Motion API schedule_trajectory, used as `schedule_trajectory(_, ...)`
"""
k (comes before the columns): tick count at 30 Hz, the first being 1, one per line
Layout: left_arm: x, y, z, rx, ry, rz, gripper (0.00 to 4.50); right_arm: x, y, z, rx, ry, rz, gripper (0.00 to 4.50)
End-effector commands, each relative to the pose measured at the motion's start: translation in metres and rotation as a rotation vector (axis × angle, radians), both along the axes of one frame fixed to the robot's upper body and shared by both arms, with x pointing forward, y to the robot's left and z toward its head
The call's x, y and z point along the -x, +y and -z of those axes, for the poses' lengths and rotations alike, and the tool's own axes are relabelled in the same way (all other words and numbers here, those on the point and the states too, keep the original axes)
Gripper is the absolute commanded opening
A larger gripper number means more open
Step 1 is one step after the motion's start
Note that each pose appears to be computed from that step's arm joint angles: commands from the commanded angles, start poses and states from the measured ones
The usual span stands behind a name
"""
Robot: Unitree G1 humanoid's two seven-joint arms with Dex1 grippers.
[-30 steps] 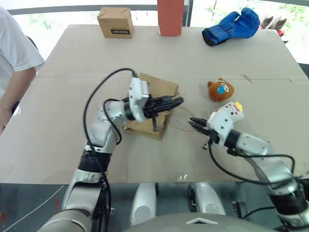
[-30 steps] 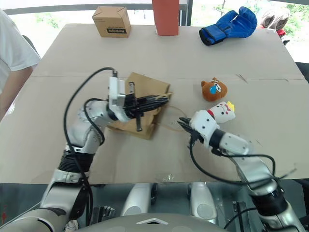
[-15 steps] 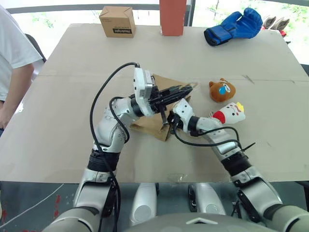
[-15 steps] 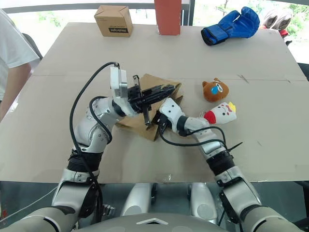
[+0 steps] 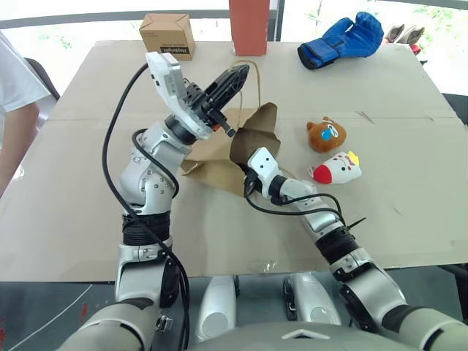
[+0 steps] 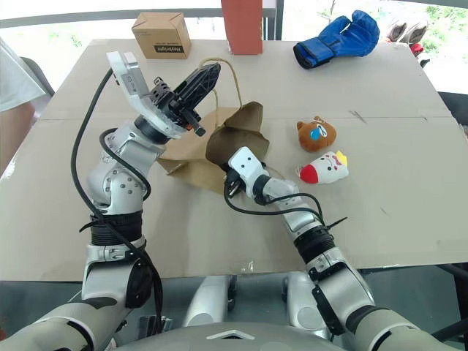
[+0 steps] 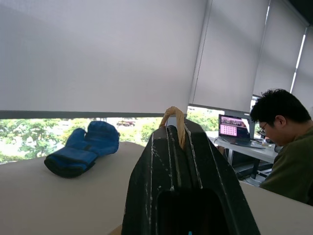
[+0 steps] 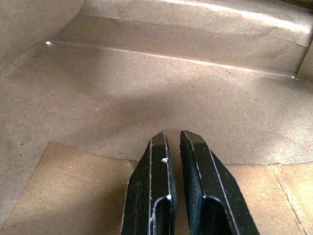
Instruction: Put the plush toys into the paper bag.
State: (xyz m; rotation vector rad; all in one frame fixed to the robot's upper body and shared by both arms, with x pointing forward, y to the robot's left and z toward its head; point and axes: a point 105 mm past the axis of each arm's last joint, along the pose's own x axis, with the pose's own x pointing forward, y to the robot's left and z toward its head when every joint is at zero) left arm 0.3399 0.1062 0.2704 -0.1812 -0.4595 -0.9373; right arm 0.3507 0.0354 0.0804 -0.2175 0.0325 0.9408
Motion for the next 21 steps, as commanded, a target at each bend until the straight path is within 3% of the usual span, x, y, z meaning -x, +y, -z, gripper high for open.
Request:
schedule_trajectory(1, -0.012, 0.007, -0.005, -0.104, -0.056, -0.129, 0.00, -0.010, -0.013, 0.008, 0.060, 0.018, 0.096, 0.17)
schedule_trajectory(3, -0.016, 0.010, -0.005, -0.130, -0.083, -0.201, 0.00, -0.013, -0.017, 0.014, 0.126, 0.011, 0.132, 0.17)
schedule_trajectory(8, -0.020, 0.029, -0.030, 0.116, 0.007, -0.262, 0.00, -0.013, -0.021, 0.025, 0.198, 0.038, 0.172, 0.17)
schedule_trajectory(10, -0.019, 0.030, -0.035, 0.139, -0.004, -0.255, 0.00, -0.014, -0.022, 0.024, 0.191, 0.035, 0.177, 0.17)
schedule_trajectory(17, -0.004, 0.013, -0.020, 0.066, -0.016, -0.151, 0.00, -0.016, -0.029, -0.012, 0.022, -0.009, 0.202, 0.17)
schedule_trajectory(19, 0.002, 0.006, -0.012, 0.034, -0.022, -0.119, 0.00, -0.013, -0.035, -0.030, -0.045, -0.021, 0.194, 0.53)
schedule_trajectory(21, 0.004, 0.003, -0.007, 0.026, -0.017, -0.102, 0.00, -0.008, -0.044, -0.049, -0.082, -0.056, 0.191, 1.21)
